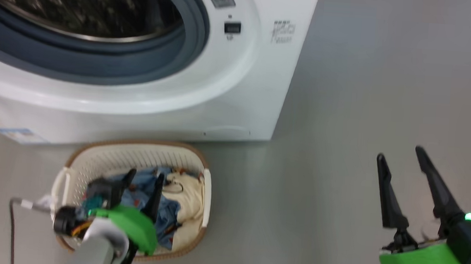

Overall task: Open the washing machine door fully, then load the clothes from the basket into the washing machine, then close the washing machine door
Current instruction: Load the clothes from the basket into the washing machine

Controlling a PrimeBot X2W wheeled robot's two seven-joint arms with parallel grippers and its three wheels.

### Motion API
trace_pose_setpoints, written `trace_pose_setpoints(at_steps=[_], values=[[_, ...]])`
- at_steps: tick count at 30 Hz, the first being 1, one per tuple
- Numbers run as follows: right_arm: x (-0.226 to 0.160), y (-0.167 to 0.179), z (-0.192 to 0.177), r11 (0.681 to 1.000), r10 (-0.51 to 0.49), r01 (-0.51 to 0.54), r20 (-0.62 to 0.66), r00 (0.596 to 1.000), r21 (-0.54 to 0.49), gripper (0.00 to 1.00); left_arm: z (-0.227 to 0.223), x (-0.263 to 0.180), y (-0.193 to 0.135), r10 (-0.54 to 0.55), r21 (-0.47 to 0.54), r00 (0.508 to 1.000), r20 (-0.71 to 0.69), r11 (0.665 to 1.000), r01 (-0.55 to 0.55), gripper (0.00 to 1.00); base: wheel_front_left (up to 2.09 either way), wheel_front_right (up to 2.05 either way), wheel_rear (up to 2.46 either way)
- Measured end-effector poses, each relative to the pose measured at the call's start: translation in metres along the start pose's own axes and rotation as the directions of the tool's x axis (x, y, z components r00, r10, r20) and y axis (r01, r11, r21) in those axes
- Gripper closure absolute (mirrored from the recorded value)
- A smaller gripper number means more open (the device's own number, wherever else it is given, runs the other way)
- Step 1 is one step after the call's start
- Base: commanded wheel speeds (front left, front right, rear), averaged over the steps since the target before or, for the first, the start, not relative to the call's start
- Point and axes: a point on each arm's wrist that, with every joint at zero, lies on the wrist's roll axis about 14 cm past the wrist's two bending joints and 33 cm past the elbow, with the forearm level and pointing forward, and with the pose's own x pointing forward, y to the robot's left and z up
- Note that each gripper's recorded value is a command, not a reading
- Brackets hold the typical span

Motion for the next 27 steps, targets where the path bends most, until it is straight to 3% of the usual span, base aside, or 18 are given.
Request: trace_pose_setpoints(at_steps=[13, 27], values=[[0.041, -0.006, -0.065, 1.0, 0.015, -0.014, -0.087, 0.996, 0.009, 0.0, -0.074, 0.069, 0.019, 0.003, -0.082, 0.965, -0.26, 0.996, -0.025, 0.0, 0.0, 0.0, 0.0], [0.042, -0.021, -0.143, 1.0, -0.007, 0.005, -0.227, 0.974, -0.006, 0.0, -0.158, 0.108, 0.025, -0.013, -0.213, 0.898, -0.439, 0.973, -0.09, 0.0, 0.0, 0.0, 0.0]])
